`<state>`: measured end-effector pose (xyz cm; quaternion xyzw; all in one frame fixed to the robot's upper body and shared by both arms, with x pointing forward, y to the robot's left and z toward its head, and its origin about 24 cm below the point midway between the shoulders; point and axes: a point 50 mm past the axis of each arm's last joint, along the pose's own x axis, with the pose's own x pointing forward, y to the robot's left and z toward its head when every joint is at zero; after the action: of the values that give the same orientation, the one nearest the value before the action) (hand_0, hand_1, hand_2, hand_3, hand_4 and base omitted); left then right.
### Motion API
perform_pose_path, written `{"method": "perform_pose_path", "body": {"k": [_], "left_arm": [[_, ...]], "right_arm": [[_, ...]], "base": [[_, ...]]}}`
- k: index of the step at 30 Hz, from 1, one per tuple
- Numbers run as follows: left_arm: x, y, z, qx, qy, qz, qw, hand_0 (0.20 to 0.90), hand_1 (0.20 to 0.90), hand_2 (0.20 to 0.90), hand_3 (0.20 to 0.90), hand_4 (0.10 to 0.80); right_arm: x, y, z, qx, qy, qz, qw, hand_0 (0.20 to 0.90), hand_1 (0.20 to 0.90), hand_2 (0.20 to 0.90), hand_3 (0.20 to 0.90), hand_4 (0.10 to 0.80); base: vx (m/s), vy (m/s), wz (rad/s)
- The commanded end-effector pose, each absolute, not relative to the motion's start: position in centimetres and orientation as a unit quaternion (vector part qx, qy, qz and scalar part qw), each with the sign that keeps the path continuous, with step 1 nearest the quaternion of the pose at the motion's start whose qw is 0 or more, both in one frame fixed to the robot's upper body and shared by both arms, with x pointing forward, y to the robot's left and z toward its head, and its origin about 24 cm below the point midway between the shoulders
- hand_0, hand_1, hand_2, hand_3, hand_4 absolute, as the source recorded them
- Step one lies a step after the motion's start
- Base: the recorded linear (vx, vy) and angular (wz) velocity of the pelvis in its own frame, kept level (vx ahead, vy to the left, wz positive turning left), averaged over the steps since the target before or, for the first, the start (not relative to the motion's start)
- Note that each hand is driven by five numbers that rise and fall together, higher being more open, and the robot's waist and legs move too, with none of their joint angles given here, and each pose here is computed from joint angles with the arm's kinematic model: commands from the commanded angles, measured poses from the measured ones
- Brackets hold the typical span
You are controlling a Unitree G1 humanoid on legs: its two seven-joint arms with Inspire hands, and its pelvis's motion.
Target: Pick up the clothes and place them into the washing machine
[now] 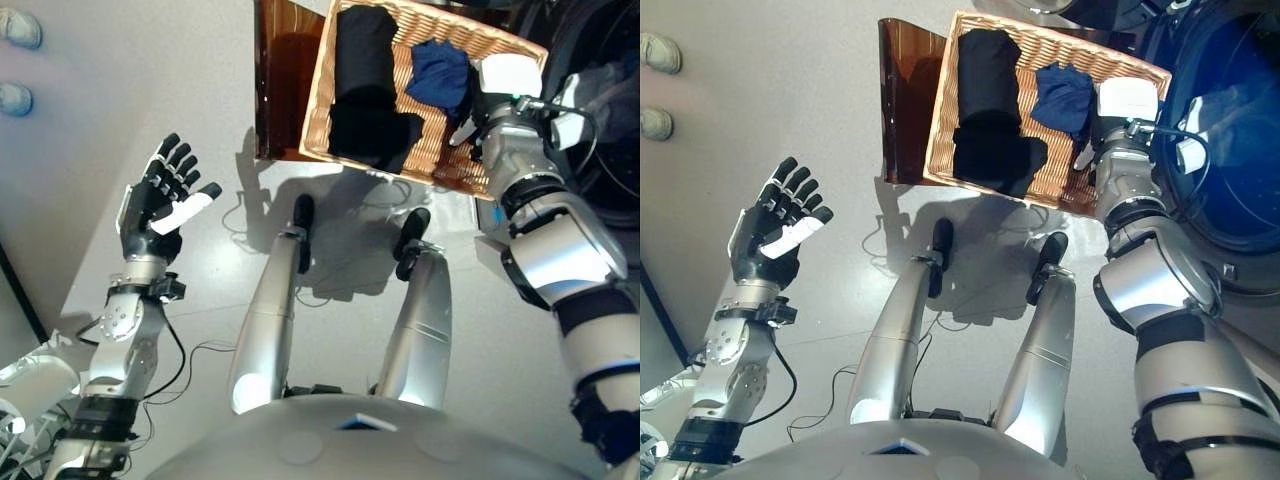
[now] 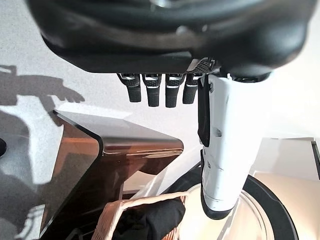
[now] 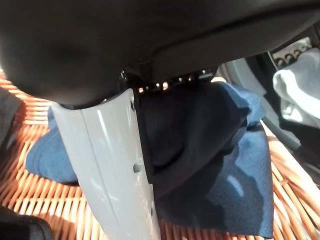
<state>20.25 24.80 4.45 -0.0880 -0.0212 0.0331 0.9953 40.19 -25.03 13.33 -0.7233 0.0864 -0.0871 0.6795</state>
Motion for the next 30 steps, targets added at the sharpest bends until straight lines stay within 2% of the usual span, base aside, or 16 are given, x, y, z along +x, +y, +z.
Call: {"method": "perform_pose_path", "body": {"k": [1,21,25,26,29,30], "left_arm": [[19.2,27.0,8.3,-0.075,-0.117,0.064,0.988,0.9,0.9,0.9,0.9,0.8],[18.8,27.8,7.9,-0.077,-0.109,0.088,0.987,0.9,0.9,0.9,0.9,0.8],[18.9,28.1,7.7,-0.075,-0.108,0.092,0.987,0.9,0.9,0.9,0.9,0.8],[18.9,28.1,7.7,-0.075,-0.108,0.091,0.987,0.9,0.9,0.9,0.9,0.8],[19.2,27.9,7.7,-0.079,-0.109,0.08,0.988,0.9,0.9,0.9,0.9,0.8],[19.2,27.9,7.7,-0.079,-0.109,0.08,0.988,0.9,0.9,0.9,0.9,0.8]], "right_arm": [[40.7,-24.6,15.3,-0.72,0.045,-0.098,0.685,0.2,0.2,0.2,0.2,0.3],[40.4,-24.9,16.5,-0.688,0.013,-0.116,0.716,0.2,0.2,0.2,0.2,0.3],[39.4,-26.1,14.7,-0.528,0.012,-0.149,0.836,0.2,0.2,0.2,0.2,0.3],[39.3,-26.1,14.7,-0.528,0.013,-0.149,0.836,0.2,0.2,0.2,0.2,0.3],[38.7,-26.4,13.7,-0.42,0.001,-0.157,0.894,0.2,0.2,0.2,0.2,0.3],[38.7,-26.4,13.6,-0.42,0.001,-0.157,0.894,0.2,0.2,0.2,0.2,0.3]], "base": [[-0.006,-0.011,-0.05],[-0.001,-0.003,-0.01],[0.029,-0.004,-0.01],[0.037,-0.011,-0.08],[0.043,-0.006,-0.12],[0.047,-0.005,-0.12]]}}
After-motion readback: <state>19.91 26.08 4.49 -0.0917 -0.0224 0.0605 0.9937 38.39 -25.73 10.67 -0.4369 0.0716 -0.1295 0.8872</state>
